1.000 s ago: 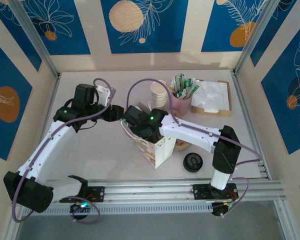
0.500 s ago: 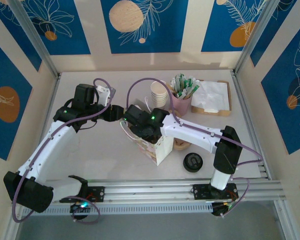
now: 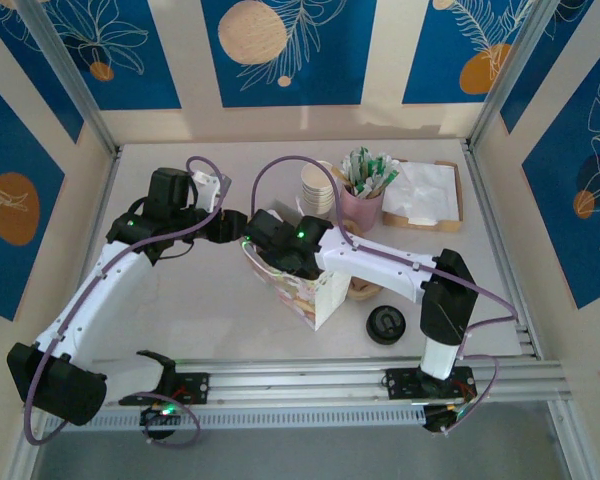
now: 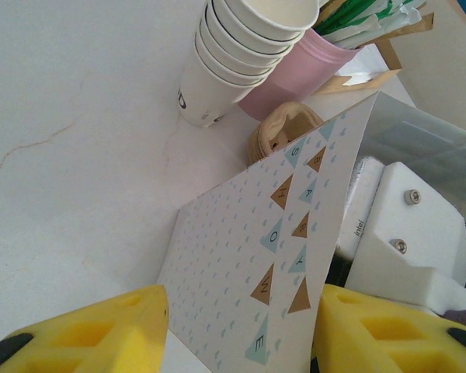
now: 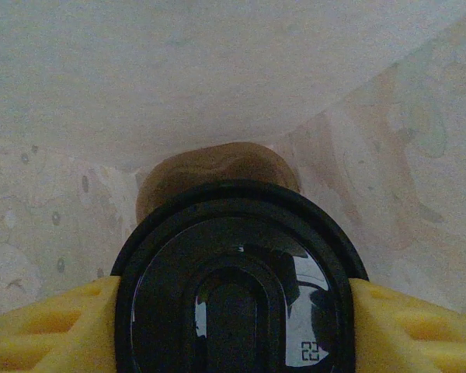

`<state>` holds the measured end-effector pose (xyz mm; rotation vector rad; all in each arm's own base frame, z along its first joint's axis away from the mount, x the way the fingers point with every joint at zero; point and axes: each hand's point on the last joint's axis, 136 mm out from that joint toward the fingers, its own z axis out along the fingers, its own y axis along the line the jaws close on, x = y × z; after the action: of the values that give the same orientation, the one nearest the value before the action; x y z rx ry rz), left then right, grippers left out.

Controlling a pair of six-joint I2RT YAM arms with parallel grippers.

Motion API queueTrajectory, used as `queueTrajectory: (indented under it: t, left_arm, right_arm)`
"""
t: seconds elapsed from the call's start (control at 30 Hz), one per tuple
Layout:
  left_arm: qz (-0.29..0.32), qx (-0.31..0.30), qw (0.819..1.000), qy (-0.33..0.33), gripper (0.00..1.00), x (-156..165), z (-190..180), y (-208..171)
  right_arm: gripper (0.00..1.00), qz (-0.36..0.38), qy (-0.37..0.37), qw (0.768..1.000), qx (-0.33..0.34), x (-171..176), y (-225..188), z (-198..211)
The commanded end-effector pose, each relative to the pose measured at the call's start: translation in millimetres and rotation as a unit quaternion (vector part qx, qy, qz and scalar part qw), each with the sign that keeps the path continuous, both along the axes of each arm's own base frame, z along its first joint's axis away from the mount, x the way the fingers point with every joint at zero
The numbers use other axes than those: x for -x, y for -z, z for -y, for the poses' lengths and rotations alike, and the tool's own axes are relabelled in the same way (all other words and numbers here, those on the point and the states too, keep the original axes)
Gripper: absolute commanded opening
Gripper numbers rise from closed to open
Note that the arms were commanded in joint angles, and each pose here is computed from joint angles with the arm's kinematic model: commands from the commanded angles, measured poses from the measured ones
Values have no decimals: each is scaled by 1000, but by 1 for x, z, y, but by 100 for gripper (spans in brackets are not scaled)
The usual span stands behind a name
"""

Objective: Pack the takeout coffee

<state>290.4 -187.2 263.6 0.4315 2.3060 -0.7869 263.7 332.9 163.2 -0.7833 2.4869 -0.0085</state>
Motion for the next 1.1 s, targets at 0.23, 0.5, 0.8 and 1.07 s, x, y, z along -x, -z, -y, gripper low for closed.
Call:
queueTrajectory:
  t: [0.23, 0.5, 0.8, 1.07]
  left_arm:
    - [13, 4, 1000, -9, 51, 3, -2, -8]
    - [3, 2, 1000, -12, 51, 1, -2, -1]
    - [-10, -8, 1000, -22, 51, 1, -5, 11]
    - [-10, -13, 1000, -25, 50, 1, -7, 14]
  right_arm:
    - [45, -70, 11, 997, 28, 16, 34, 13]
    - [46, -114, 21, 993, -6, 27, 49, 8]
    - [45, -142, 48, 989, 14, 29, 69, 17]
    - [46, -152, 68, 983, 74, 29, 94, 34]
